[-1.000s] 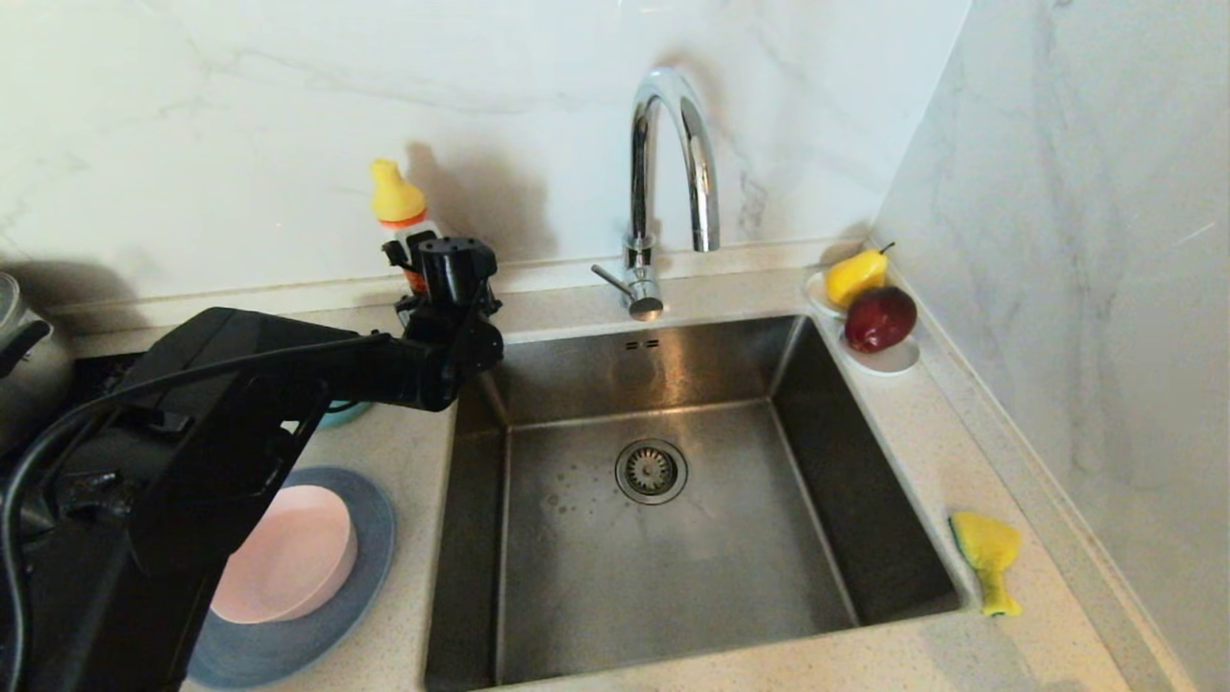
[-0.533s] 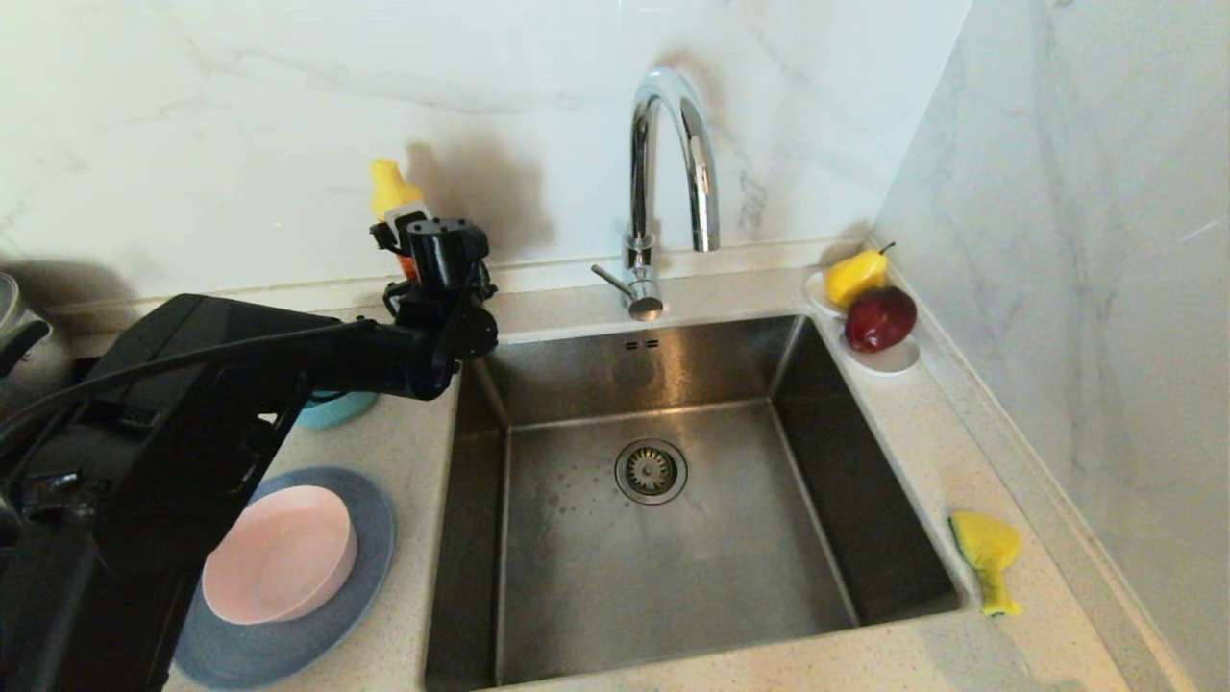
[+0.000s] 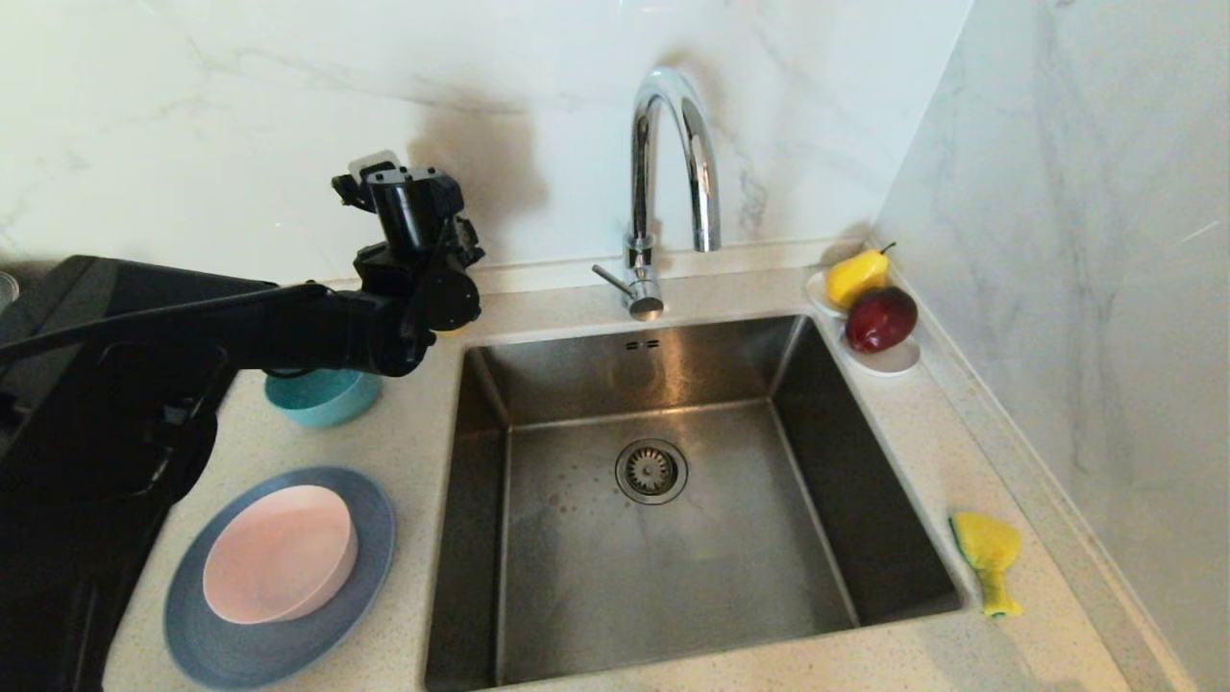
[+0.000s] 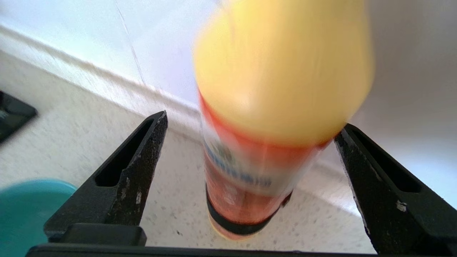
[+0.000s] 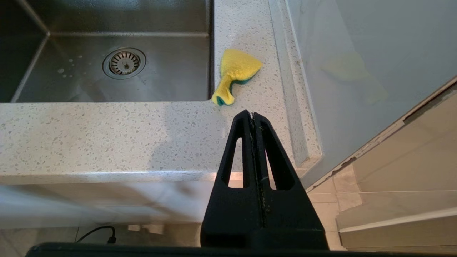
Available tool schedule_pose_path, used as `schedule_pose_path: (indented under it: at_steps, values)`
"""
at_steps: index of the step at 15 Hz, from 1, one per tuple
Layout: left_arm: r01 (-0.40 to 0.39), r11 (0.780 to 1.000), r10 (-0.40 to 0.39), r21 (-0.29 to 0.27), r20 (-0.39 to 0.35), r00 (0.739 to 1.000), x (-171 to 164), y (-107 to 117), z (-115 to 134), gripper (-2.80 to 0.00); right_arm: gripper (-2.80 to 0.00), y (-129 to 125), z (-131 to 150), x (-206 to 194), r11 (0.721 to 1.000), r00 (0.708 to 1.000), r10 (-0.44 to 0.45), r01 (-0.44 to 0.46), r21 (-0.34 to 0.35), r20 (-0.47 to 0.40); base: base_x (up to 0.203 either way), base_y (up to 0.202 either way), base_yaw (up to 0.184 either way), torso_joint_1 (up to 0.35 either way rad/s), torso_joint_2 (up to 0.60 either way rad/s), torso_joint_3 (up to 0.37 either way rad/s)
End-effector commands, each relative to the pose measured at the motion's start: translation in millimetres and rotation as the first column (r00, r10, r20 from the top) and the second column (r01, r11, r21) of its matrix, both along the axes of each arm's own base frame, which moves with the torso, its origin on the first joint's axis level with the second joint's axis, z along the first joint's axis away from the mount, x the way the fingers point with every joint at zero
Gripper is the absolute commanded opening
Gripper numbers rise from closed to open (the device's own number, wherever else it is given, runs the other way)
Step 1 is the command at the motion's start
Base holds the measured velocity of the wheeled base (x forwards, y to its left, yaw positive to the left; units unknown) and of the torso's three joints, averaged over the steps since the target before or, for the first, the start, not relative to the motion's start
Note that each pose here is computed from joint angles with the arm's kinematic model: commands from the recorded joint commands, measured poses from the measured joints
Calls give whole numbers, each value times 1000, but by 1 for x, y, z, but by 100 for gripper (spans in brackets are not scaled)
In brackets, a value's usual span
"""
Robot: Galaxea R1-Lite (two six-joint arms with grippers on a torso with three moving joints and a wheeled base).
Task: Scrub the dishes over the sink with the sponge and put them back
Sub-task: Place the dish soap on the table
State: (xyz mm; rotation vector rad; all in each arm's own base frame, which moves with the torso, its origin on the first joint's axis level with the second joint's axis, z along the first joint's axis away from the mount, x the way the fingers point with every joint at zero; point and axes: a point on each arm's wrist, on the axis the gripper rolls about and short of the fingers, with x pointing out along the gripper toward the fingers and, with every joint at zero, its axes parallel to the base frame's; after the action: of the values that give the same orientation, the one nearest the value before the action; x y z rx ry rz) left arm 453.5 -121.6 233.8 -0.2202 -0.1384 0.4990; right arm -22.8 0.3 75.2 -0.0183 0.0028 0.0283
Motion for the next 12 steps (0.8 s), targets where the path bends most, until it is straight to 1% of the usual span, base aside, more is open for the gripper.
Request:
schedule_pose_path:
  at_steps: [1,5,9,10,12]
  values:
    - [7,1000,-6,-17,53,999,-16,0,27,0,-280,0,0,0,1000,1000,1,-1,-1,1,0,0,0,0,0,0]
    - [11,999,-8,-30,100,995,-36,4,53,0,-280,0,0,0,1000,1000,1,-1,0,1,0,0,0,0,0,0]
    - [14,999,-10,-34,123,992,-60,12,80,0,-280,0,0,0,1000,1000,1,-1,0,1,0,0,0,0,0,0]
    - [15,999,-10,-35,126,992,-66,14,85,-280,-280,0,0,0,1000,1000,1,-1,-1,0,0,0,0,0,0,0]
    - [18,999,-11,-42,151,988,-79,18,102,-280,-280,0,0,0,1000,1000,2,-2,0,1,0,0,0,0,0,0]
